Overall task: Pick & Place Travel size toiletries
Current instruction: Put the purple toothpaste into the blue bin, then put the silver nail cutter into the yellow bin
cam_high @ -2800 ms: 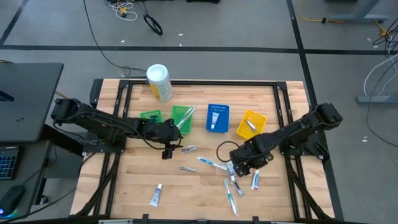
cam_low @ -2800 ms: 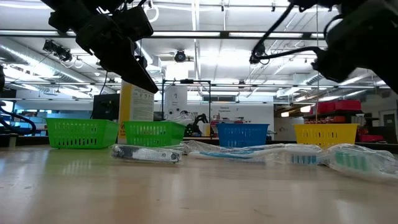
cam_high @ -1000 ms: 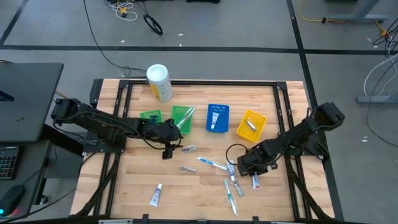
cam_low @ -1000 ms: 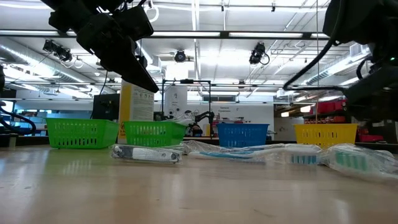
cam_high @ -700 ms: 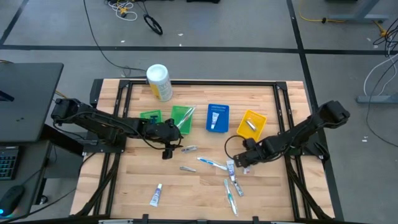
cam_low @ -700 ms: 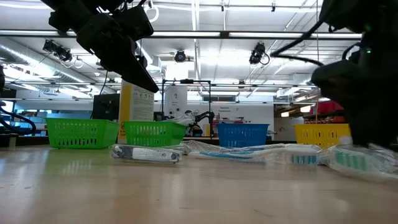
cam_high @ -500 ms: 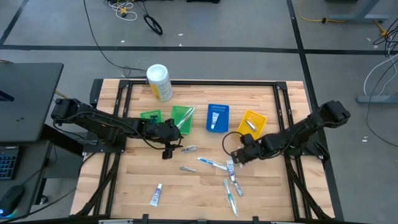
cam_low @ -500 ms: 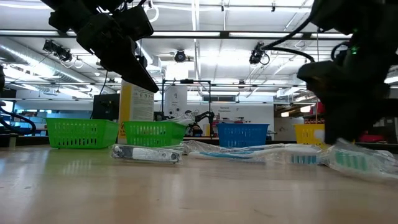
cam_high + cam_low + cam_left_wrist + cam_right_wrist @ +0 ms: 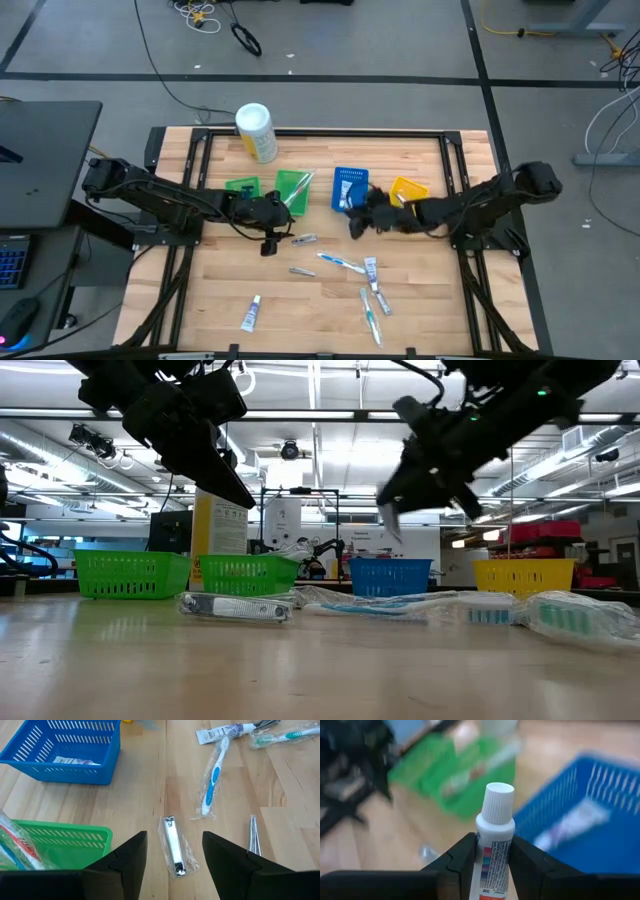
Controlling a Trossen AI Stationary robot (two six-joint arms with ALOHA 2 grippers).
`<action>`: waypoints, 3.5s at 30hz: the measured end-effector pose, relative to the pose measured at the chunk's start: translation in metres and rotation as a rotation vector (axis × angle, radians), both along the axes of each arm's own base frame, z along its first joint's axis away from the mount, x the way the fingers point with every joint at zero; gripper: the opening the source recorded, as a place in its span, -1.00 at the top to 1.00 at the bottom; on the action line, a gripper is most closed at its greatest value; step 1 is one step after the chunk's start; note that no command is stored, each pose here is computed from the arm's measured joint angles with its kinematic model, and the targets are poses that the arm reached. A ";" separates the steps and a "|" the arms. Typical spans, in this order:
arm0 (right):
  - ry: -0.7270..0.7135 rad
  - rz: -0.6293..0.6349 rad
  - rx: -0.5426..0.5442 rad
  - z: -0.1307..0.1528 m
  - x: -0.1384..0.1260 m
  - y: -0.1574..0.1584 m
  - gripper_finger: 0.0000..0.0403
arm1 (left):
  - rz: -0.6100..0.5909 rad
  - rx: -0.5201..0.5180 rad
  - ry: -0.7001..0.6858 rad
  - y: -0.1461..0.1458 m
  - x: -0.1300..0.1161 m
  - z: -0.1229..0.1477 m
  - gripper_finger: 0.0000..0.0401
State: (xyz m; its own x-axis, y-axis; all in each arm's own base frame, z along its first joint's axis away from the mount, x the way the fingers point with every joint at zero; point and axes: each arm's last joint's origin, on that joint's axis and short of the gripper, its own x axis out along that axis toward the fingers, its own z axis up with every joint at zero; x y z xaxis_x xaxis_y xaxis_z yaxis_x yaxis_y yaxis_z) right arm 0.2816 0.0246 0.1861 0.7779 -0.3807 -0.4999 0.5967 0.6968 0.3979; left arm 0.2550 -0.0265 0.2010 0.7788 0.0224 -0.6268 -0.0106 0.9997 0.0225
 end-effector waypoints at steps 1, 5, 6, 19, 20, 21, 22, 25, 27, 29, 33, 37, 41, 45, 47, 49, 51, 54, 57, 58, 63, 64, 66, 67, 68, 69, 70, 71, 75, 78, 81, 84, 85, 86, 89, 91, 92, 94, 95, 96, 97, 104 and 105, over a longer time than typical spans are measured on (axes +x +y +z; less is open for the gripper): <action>-0.025 -0.015 -0.024 0.003 0.002 -0.007 0.42 | 0.000 0.000 0.000 0.000 0.000 0.000 0.00; -0.046 -0.085 -0.110 0.009 0.006 -0.039 0.42 | 0.001 0.002 0.000 0.000 0.000 0.000 0.00; -0.026 -0.101 -0.124 0.008 0.005 -0.046 0.42 | 0.001 0.002 0.000 0.000 0.000 0.000 0.00; 0.231 -0.043 -0.044 -0.020 -0.006 -0.079 0.42 | 0.005 0.027 -0.005 0.001 0.000 0.000 0.00; 0.242 -0.039 -0.049 -0.020 -0.006 -0.080 0.41 | 0.008 0.029 -0.005 0.001 0.000 0.000 0.00; 0.247 -0.038 -0.048 -0.021 -0.007 -0.080 0.39 | 0.009 0.029 -0.005 0.001 0.000 0.000 0.00; 0.249 -0.034 -0.044 -0.021 -0.007 -0.081 0.37 | 0.009 0.030 -0.005 0.001 0.000 0.000 0.00; 0.249 0.013 -0.024 -0.021 -0.007 -0.082 0.27 | 0.012 0.032 -0.005 0.001 0.000 0.000 0.00; 0.251 0.052 -0.015 -0.021 -0.007 -0.082 0.18 | 0.014 0.034 -0.005 0.001 0.000 0.000 0.00; 0.260 0.076 -0.024 -0.022 -0.007 -0.082 0.08 | 0.015 0.034 -0.006 0.001 0.000 0.000 0.00; 0.283 0.064 -0.057 -0.022 -0.008 -0.083 -0.11 | 0.015 0.033 -0.006 0.001 0.000 0.000 0.00; 0.280 0.076 -0.103 -0.020 -0.006 -0.083 -0.18 | 0.016 0.032 -0.006 0.001 0.000 0.000 0.00; 0.236 0.097 -0.137 -0.016 -0.002 -0.081 -0.18 | 0.018 0.029 -0.009 0.001 0.000 0.001 0.00; 0.191 0.122 -0.169 -0.009 0.000 -0.076 -0.18 | 0.019 0.027 -0.015 0.001 0.001 0.001 0.00; 0.180 0.138 -0.169 -0.006 -0.001 -0.073 -0.18 | 0.019 0.026 -0.017 0.001 0.001 0.001 0.00; 0.167 0.151 -0.172 -0.003 -0.001 -0.069 -0.18 | 0.019 0.026 -0.021 0.001 0.001 0.002 0.00; 0.157 0.169 -0.176 0.000 -0.001 -0.064 -0.18 | 0.019 0.025 -0.021 0.001 0.001 0.002 0.00; 0.152 0.203 -0.177 0.000 0.000 -0.054 -0.18 | 0.031 0.010 -0.021 0.001 0.001 0.002 0.00; 0.146 0.245 -0.175 0.001 0.001 -0.045 -0.18 | 0.033 0.008 -0.022 0.001 0.001 0.002 0.00; 0.142 0.269 -0.168 0.001 0.001 -0.041 -0.18 | 0.033 0.008 -0.022 0.001 0.001 0.002 0.00; 0.131 0.386 -0.150 0.001 0.002 -0.022 -0.18 | 0.033 0.007 -0.022 0.001 0.001 0.002 0.00; 0.130 0.403 -0.150 0.000 0.002 -0.017 -0.18 | 0.033 0.007 -0.022 0.001 0.001 0.002 0.00; 0.128 0.430 -0.154 0.001 0.001 -0.010 -0.18 | 0.033 0.008 -0.022 0.001 0.001 0.002 0.00; 0.127 0.442 -0.154 0.001 0.001 -0.006 -0.18 | 0.033 0.007 -0.022 0.001 0.001 0.002 0.00; 0.126 0.454 -0.155 0.001 0.001 -0.003 -0.18 | 0.033 0.007 -0.022 0.001 0.001 0.002 0.00; 0.126 0.464 -0.156 0.000 0.001 0.000 -0.18 | 0.033 0.008 -0.022 0.001 0.001 0.002 0.00; 0.125 0.475 -0.157 0.001 0.000 0.003 -0.18 | 0.033 0.007 -0.022 0.001 0.001 0.002 0.00; 0.124 0.485 -0.158 0.000 0.000 0.006 -0.18 | 0.033 0.008 -0.022 0.001 0.001 0.002 0.00; 0.116 0.559 -0.133 0.000 -0.001 0.018 -0.18 | 0.033 0.007 -0.022 0.001 0.001 0.002 0.00; 0.094 0.600 -0.026 0.000 -0.003 0.028 -0.18 | 0.040 -0.001 -0.023 0.001 0.001 0.002 0.00; 0.093 0.646 0.119 -0.001 -0.007 0.042 -0.18 | 0.049 -0.013 -0.023 0.001 0.001 0.002 0.00; 0.131 0.667 0.292 -0.004 -0.014 0.058 -0.18 | 0.049 -0.013 -0.023 0.001 0.001 0.002 0.00; 0.151 0.653 0.356 -0.005 -0.016 0.063 -0.18 | 0.050 -0.013 -0.023 0.001 0.001 0.002 0.00; 0.175 0.632 0.414 -0.006 -0.019 0.068 -0.18 | 0.049 -0.013 -0.023 0.001 0.001 0.002 0.00; 0.250 0.561 0.553 -0.011 -0.029 0.083 -0.15 | 0.049 -0.013 -0.023 0.001 0.001 0.002 0.00; 0.292 0.527 0.646 -0.012 -0.036 0.095 -0.11 | 0.050 -0.013 -0.023 0.001 0.001 0.002 0.00; 0.310 0.502 0.692 -0.013 -0.039 0.100 -0.09 | 0.049 -0.011 -0.024 0.001 0.001 0.002 0.00; 0.356 0.451 0.771 -0.013 -0.045 0.109 -0.06 | 0.042 -0.004 -0.031 0.001 0.002 0.002 0.00; 0.380 0.432 0.804 -0.011 -0.047 0.114 -0.05 | 0.038 0.003 -0.038 0.001 0.002 0.003 0.00; 0.408 0.413 0.838 -0.008 -0.049 0.118 -0.05 | 0.035 0.013 -0.051 0.001 0.003 0.004 0.00; 0.443 0.393 0.870 -0.006 -0.051 0.122 -0.05 | 0.033 0.027 -0.068 0.001 0.004 0.005 0.00; 0.642 0.250 0.945 -0.005 -0.059 0.133 -0.04 | -0.006 0.158 -0.180 0.002 0.010 0.015 0.00; 0.653 0.243 0.944 -0.008 -0.057 0.135 -0.04 | -0.013 0.175 -0.192 0.002 0.010 0.016 0.00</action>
State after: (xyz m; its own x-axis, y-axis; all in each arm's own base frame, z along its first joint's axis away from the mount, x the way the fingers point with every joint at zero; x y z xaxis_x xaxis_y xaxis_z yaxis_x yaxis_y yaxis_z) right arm 0.2249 0.1594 0.1786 0.2708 0.4779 -0.8356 0.7705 0.4128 0.4858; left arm 0.2654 -0.0249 0.2173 0.8839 0.1066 -0.4553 -0.0186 0.9809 0.1936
